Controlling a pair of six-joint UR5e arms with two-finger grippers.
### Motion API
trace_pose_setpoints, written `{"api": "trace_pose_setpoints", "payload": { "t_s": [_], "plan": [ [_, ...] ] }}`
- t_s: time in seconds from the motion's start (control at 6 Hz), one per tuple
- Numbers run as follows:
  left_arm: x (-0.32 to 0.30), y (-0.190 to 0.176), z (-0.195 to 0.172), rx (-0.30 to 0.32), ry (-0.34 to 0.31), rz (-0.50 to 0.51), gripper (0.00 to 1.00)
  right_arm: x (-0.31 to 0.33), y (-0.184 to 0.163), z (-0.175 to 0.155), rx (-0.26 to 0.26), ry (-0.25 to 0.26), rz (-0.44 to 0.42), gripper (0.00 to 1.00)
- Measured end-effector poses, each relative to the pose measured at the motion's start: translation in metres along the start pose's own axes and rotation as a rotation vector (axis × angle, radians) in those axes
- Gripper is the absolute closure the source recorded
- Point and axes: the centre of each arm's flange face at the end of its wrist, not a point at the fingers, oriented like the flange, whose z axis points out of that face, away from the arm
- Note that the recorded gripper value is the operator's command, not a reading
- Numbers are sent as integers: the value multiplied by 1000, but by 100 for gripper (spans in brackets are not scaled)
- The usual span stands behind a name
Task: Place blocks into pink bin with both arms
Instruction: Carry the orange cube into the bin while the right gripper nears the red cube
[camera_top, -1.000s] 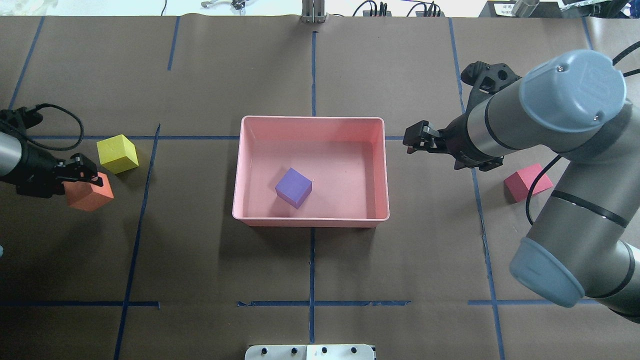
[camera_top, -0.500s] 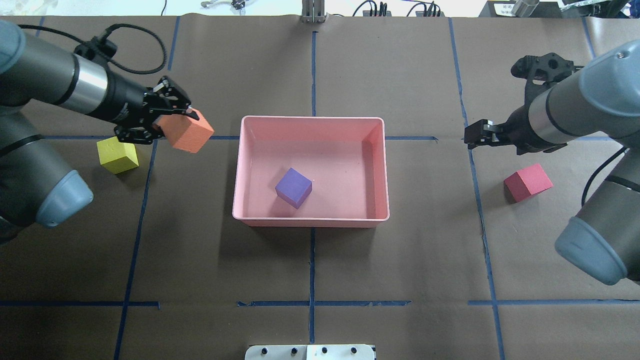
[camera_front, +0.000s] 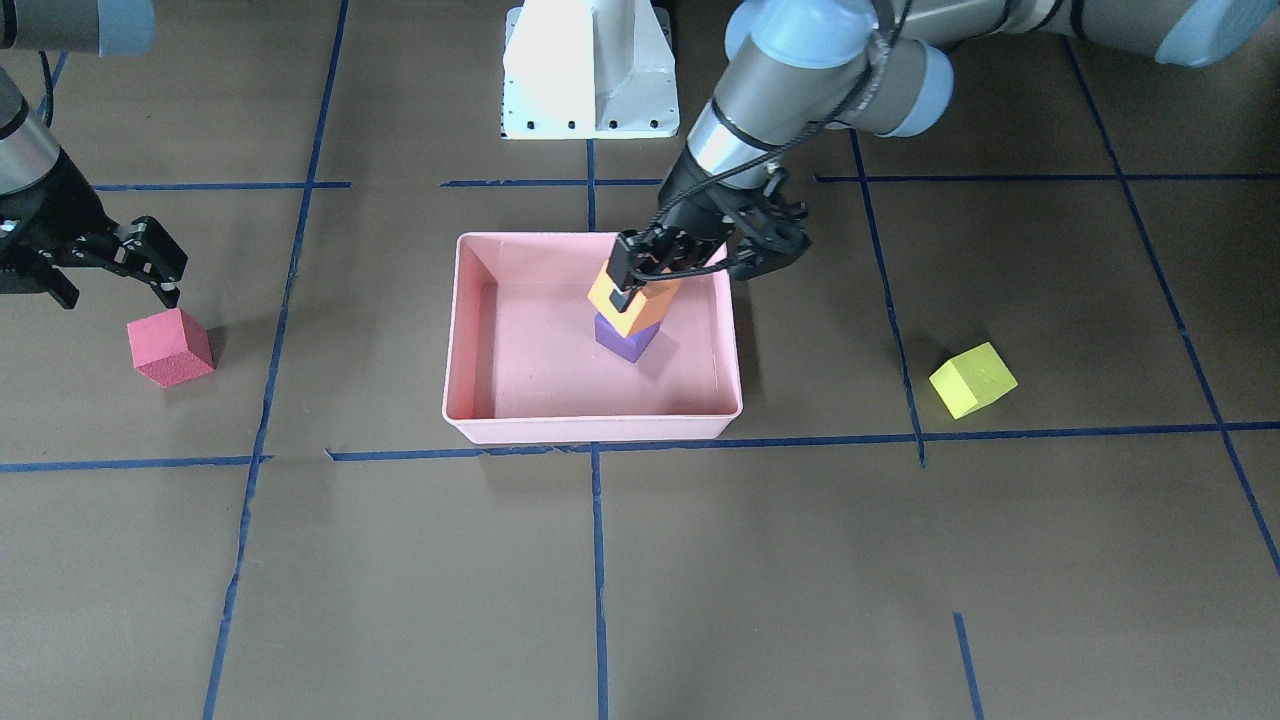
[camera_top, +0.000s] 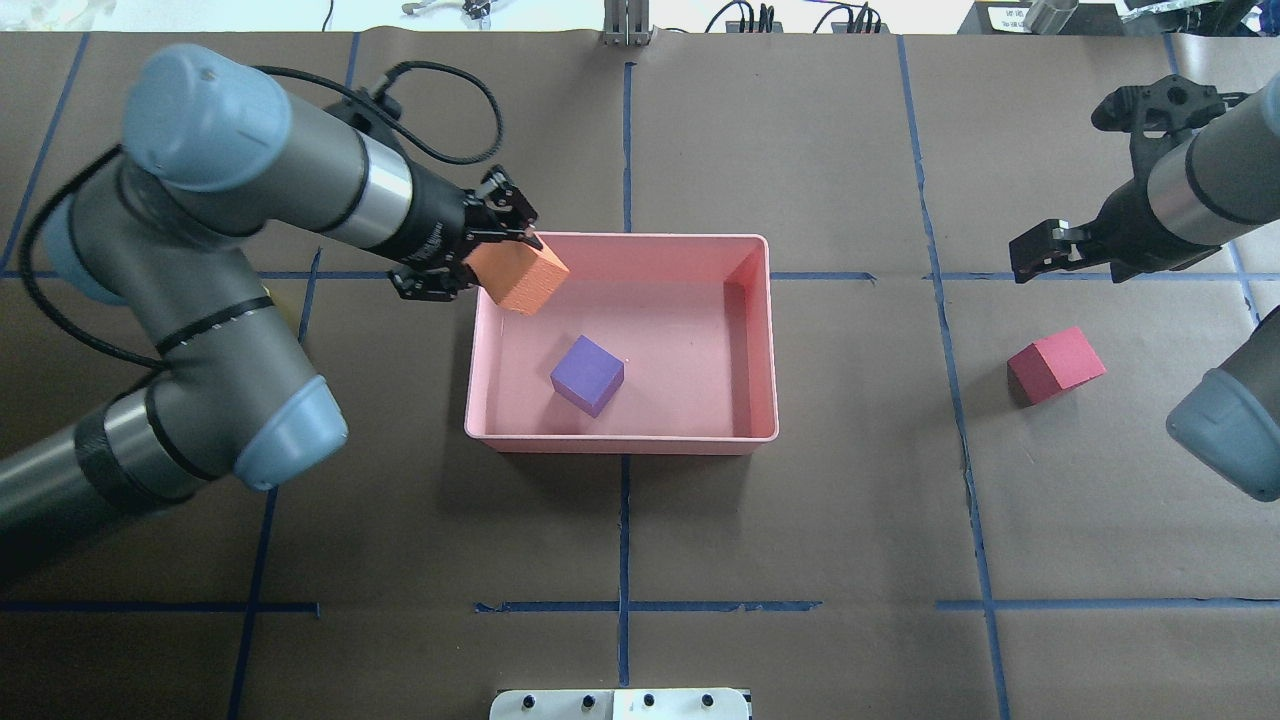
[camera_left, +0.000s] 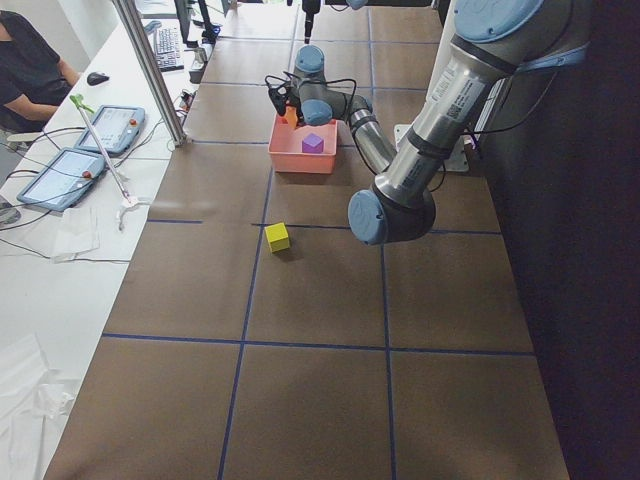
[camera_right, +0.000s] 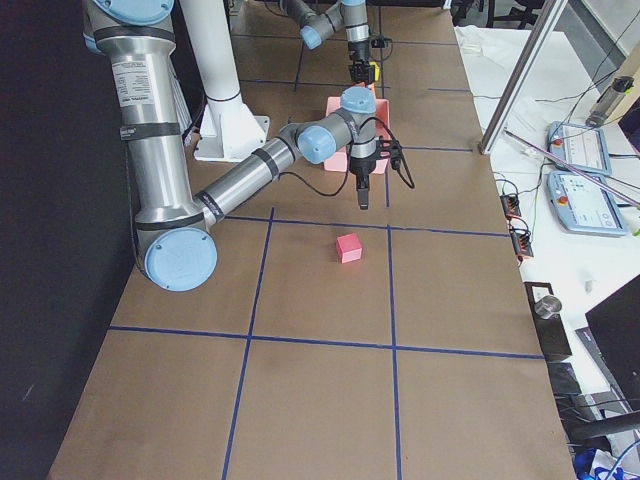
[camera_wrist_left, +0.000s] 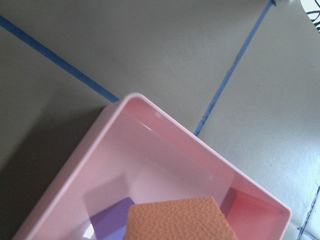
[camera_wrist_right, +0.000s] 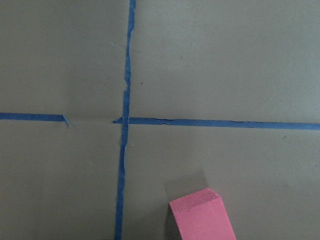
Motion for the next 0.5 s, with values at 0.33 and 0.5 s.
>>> {"api": "trace_pose_setpoints", "payload": {
  "t_s": [0.33, 0.5],
  "plan": [
    [28, 44, 45, -5, -30, -25, 0, 29, -10, 32, -39, 38, -37, 0],
    [32, 60, 56, 8, -30, -16, 0, 38, -14, 48, -33, 30, -78, 0]
  ]
}}
